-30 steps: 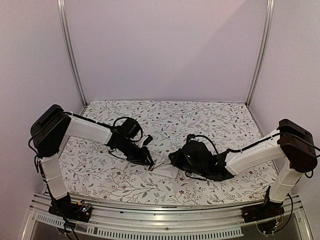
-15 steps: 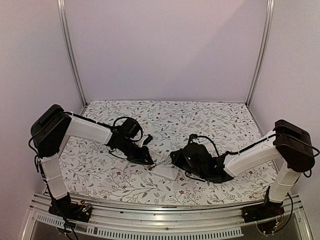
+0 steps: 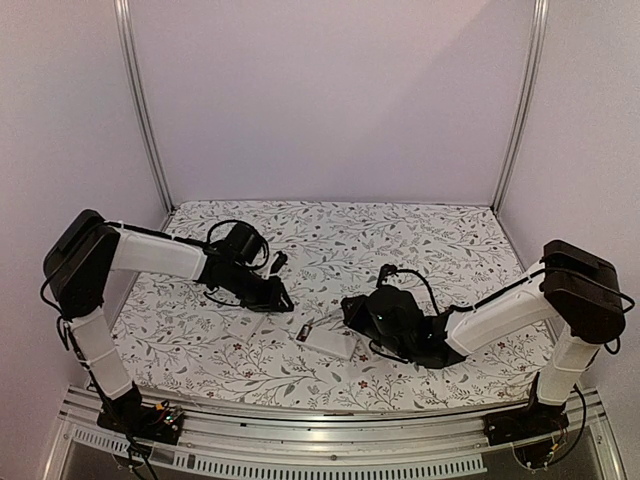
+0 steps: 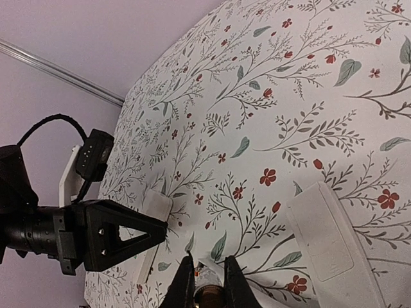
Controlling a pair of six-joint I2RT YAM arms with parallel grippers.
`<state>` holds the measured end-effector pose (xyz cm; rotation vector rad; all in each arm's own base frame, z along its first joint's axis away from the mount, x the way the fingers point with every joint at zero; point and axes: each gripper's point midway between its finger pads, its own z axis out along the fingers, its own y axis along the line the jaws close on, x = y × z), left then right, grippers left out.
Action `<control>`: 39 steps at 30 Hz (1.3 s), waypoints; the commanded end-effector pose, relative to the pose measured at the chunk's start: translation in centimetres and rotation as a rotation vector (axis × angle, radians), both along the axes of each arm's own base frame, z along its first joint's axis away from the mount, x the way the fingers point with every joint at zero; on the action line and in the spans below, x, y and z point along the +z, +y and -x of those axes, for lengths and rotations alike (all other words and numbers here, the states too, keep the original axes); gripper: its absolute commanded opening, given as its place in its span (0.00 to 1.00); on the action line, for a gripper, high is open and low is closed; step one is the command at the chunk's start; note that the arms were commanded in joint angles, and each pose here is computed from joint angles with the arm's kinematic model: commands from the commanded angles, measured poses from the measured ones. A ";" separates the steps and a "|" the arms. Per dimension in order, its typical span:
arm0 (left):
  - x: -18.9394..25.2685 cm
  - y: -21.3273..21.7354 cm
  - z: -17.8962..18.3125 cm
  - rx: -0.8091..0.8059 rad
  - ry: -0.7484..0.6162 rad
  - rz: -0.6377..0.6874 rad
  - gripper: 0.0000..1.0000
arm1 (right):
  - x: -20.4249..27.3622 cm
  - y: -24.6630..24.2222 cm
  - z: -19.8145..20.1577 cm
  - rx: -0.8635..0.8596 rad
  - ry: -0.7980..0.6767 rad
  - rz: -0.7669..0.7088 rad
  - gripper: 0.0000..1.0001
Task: Unload the batteries from the remote control
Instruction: Remove the battery from the remote control without the battery cover.
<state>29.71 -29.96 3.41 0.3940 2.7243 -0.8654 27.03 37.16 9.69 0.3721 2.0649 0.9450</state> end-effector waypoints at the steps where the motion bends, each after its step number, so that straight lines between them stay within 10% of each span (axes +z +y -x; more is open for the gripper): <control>1: 1.6 1.3 -1.3 0.043 -0.049 0.010 0.24 | 0.3 2.0 0.1 0.073 -0.025 -0.003 0.00; 39: 2.4 2.3 -2.4 0.074 -0.063 0.027 0.25 | -0.4 2.8 4.6 0.243 0.114 -0.090 0.00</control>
